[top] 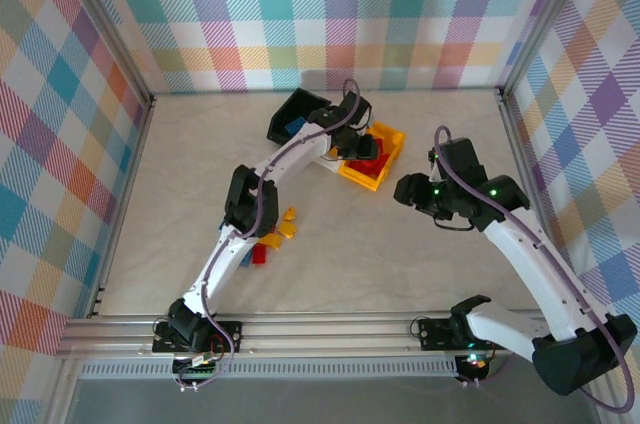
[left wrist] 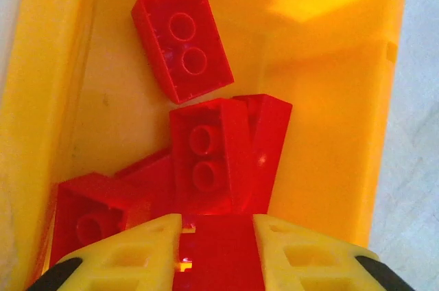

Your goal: Sort the legos into containers by color

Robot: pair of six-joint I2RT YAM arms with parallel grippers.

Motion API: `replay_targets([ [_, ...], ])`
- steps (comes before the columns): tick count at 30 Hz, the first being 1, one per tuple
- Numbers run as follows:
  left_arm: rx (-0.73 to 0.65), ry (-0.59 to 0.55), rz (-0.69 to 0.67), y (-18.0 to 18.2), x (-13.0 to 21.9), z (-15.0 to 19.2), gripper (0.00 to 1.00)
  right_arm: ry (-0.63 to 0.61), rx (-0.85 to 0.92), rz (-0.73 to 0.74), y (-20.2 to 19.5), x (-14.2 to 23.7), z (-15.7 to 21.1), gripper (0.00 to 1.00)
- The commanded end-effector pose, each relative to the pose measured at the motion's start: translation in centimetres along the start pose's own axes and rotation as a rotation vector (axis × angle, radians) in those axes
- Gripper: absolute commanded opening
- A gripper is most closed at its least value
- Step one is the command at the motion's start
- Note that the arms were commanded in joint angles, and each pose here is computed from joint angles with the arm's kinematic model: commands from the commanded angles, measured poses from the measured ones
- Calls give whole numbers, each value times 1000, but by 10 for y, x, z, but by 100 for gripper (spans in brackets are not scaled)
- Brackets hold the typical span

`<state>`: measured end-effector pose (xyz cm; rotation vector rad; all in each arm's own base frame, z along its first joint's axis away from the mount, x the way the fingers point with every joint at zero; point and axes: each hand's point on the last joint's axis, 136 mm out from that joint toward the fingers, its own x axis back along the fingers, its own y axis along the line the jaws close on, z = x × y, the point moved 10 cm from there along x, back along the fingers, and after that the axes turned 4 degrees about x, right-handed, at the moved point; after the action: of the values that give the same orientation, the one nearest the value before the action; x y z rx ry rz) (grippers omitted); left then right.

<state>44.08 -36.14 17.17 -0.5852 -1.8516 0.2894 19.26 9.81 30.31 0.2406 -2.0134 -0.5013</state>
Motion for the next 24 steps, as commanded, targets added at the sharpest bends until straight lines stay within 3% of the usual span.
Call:
replay_targets([
  [1, -23, -48, 36, -15, 13, -8, 34, 30, -14, -1, -3, 0, 7, 55],
  [4, -22, -53, 42, -16, 17, -9, 45, 27, -16, -17, -1, -1, 6, 55],
  [7, -26, -66, 56, -22, 26, -11, 51, 29, -14, -28, 1, -3, 4, 55],
  [10, -34, -98, 67, -29, 45, -15, 53, 29, -5, -43, 4, -4, 1, 55],
  [14, -47, -172, 76, -43, 96, -23, 54, 53, 29, -84, 13, -14, -5, 55],
  [19, -29, -217, -93, -32, 168, -16, 54, 172, 137, -117, 42, -53, -10, 55],
  [24, 94, -179, -302, 23, 219, 17, 59, 332, 250, -133, 82, -110, -5, 56],
])
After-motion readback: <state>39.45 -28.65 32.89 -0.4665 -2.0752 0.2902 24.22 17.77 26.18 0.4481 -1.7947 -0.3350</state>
